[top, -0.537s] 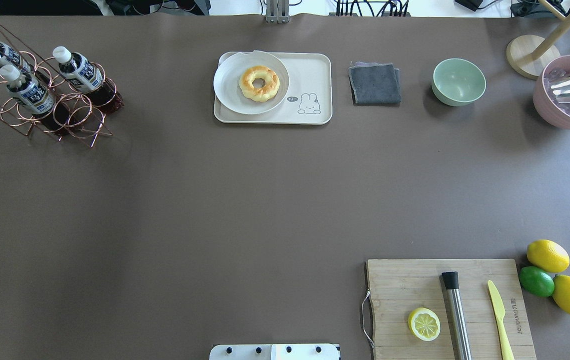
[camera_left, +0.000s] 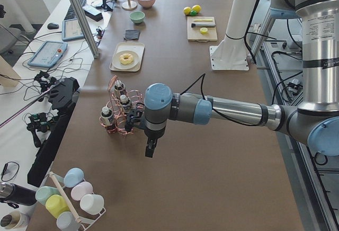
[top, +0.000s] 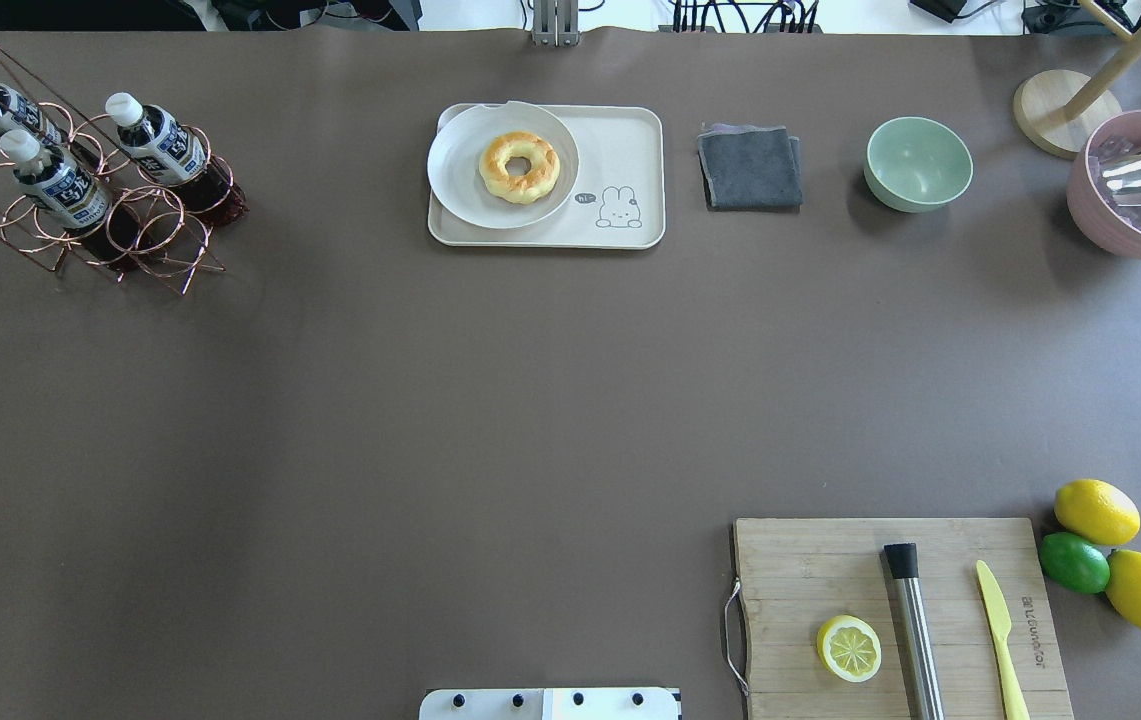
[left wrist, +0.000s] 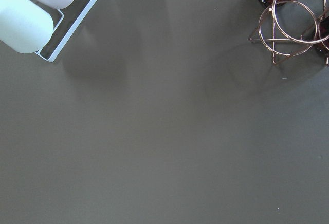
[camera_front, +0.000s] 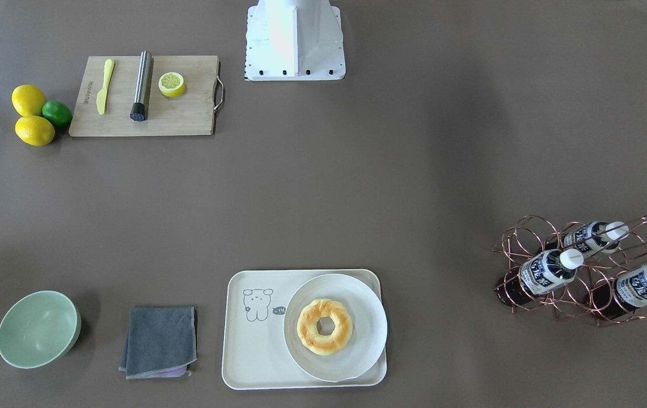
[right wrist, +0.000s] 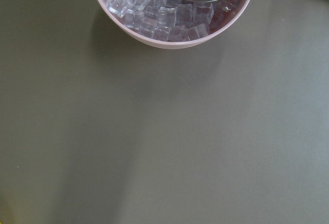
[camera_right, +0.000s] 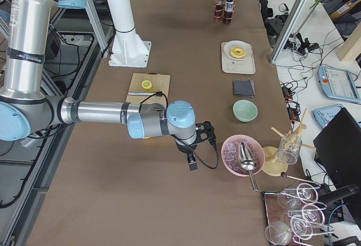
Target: Place tea on tray
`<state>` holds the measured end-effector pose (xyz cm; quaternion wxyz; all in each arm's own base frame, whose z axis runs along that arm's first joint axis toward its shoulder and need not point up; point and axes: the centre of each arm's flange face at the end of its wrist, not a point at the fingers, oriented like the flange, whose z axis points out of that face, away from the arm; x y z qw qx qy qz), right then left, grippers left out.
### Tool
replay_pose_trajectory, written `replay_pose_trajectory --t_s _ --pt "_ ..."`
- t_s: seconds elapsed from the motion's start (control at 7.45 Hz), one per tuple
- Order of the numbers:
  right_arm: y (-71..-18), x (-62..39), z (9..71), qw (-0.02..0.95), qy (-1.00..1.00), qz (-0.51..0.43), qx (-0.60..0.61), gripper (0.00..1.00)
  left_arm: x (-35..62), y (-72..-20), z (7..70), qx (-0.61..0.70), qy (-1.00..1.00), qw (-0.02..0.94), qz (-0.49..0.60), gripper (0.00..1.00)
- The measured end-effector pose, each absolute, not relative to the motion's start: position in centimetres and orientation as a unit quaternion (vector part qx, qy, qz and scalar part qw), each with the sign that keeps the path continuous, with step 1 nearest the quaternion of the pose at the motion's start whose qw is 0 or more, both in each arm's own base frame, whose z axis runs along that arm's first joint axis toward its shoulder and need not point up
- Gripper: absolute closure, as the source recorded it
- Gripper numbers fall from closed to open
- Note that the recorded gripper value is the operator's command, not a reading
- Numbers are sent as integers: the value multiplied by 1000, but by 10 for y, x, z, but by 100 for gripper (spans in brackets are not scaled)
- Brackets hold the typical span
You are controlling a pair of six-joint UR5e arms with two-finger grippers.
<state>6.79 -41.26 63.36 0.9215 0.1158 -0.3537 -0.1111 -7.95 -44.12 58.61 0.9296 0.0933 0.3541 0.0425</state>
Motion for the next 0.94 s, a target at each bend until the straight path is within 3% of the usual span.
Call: replay_pose_trajectory --t_s 0.94 --pt "-412 70 629 920 -355 -111 123 0 -79 -441 581 105 353 929 48 3"
